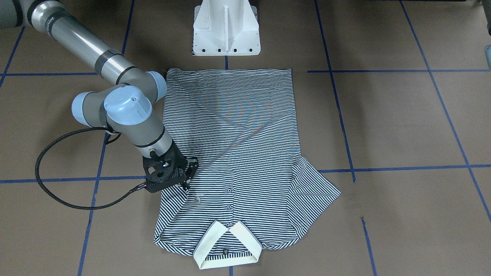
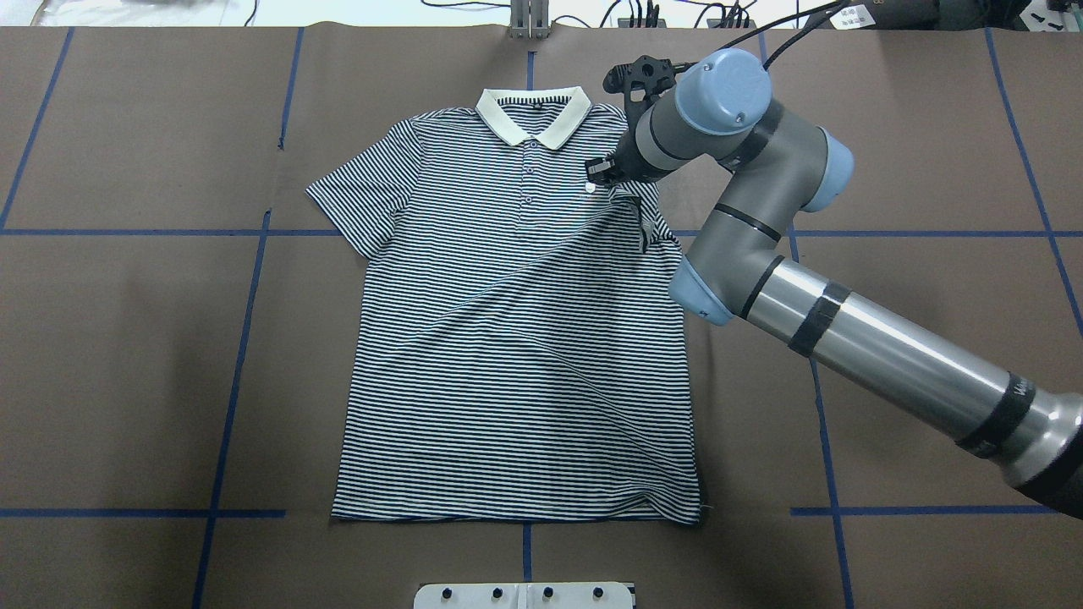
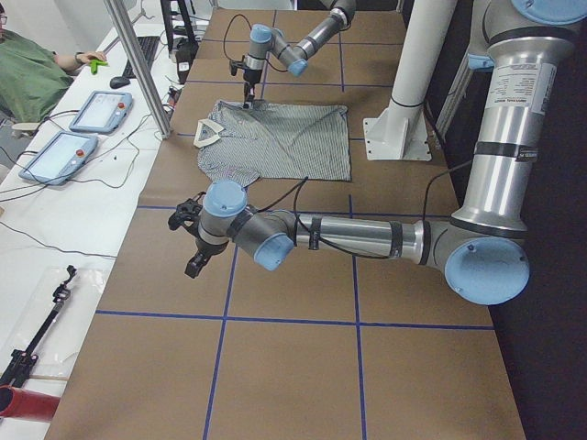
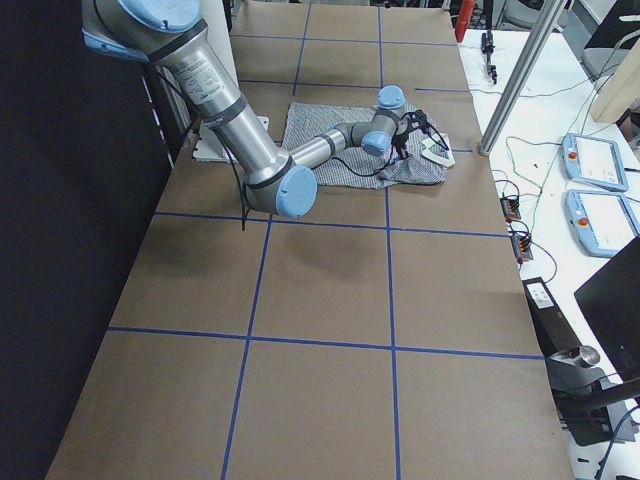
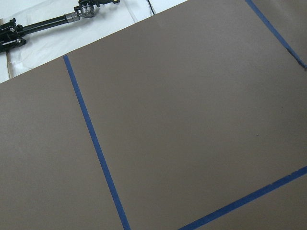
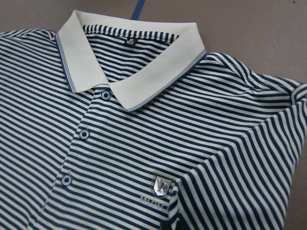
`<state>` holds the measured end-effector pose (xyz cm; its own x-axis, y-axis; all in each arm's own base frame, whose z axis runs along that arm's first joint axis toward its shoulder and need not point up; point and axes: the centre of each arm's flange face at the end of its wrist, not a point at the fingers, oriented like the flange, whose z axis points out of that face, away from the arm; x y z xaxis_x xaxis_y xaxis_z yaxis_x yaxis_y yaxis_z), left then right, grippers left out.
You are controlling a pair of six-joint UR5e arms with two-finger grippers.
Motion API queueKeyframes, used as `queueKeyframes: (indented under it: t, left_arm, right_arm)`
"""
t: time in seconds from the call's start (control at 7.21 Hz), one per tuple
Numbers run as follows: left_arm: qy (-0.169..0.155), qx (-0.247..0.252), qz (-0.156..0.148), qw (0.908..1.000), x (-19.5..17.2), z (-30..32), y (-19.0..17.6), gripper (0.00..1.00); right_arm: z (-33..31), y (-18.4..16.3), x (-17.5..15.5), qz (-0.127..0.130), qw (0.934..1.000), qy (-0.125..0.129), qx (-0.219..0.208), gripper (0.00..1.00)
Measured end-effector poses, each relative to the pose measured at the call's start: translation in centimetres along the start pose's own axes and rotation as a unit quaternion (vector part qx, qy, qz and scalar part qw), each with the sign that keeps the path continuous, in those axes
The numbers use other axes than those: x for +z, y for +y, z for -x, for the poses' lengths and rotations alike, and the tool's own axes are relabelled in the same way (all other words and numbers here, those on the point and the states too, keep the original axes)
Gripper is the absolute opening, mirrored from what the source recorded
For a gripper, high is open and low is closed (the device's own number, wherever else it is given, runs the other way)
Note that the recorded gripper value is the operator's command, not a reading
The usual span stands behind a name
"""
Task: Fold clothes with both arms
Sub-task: 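Fold the grasped sleeve inward over the shirt body with the right gripper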
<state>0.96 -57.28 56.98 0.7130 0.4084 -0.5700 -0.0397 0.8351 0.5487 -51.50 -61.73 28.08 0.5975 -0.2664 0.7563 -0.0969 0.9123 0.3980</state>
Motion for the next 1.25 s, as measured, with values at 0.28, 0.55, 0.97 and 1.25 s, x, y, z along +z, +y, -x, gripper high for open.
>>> queueKeyframes:
  t: [0.28, 0.55, 0.97, 1.25]
  left_arm:
    - [0.000, 0.000, -0.001, 1.0000, 0.0, 0.0, -0.1, 1.00]
    - [0.000, 0.000, -0.002, 1.0000, -0.1, -0.1, -0.2, 1.00]
    - [0.020, -0.078, -0.008, 0.9968, 0.8, -4.3, -2.9, 1.00]
    - [0.043, -0.167, -0.005, 0.9850, 4.1, -13.6, -5.6, 1.00]
  right_arm:
    - [1.1, -2.0, 2.2, -0.007, 0.9996, 0.028, 0.007, 1.00]
    - [1.3, -2.5, 2.4, -0.012, 0.9994, 0.032, 0.009, 1.00]
    - [2.9, -2.7, 0.5, 0.030, 0.9980, 0.020, 0.053, 1.00]
    - [2.2, -1.7, -5.0, 0.085, 0.9915, 0.053, 0.082, 1.00]
